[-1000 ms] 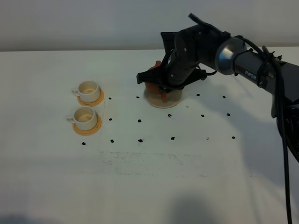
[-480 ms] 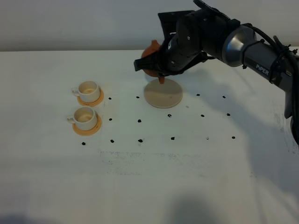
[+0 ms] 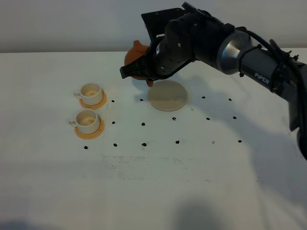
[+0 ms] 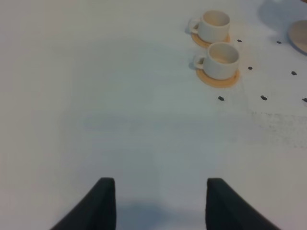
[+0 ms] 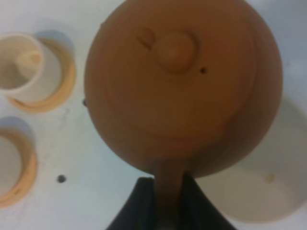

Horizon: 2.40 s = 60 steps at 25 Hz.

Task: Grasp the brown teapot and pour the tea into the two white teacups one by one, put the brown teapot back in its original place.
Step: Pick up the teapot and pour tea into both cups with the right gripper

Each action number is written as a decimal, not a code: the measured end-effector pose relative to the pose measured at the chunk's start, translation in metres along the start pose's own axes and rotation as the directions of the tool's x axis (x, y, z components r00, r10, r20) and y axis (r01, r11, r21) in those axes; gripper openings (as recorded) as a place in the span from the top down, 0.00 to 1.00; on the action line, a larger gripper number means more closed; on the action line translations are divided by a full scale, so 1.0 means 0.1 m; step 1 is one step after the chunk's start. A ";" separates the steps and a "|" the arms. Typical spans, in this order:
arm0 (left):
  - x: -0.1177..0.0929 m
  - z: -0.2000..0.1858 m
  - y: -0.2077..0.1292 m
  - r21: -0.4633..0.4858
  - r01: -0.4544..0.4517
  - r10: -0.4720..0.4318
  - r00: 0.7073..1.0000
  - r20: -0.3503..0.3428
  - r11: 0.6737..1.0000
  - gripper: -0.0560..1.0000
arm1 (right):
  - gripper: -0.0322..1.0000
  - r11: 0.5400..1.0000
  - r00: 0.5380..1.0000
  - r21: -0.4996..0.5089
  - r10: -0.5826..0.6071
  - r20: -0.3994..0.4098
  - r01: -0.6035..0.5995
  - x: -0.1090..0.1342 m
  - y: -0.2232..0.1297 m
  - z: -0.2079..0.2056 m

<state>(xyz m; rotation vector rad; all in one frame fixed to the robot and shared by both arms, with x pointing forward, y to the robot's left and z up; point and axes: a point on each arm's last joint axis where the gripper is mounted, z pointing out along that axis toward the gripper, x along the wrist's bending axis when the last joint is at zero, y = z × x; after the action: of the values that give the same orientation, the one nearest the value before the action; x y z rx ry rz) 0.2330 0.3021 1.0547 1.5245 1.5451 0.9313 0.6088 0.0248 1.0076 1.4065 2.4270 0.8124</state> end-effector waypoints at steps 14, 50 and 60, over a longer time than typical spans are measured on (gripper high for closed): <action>0.00 0.00 0.00 0.000 0.000 0.000 1.000 0.000 1.000 0.52 | 0.89 0.997 0.998 -0.041 -0.059 0.001 0.060 0.13 0.02 -0.21; 0.00 0.00 0.00 0.000 0.000 0.000 1.000 0.000 1.000 0.52 | 0.89 0.961 0.960 -0.072 -0.272 -0.071 0.267 0.56 -0.63 -0.32; 0.00 0.00 0.00 0.000 0.000 0.000 1.000 0.000 1.000 0.52 | 0.89 0.925 0.922 -0.027 -0.379 -0.075 0.378 0.62 -0.90 -0.20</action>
<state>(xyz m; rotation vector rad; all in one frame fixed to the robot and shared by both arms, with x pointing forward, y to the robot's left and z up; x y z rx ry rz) 0.2330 0.3021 1.0547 1.5244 1.5452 0.9312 0.5022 0.0357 0.9786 0.8657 2.6261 0.7942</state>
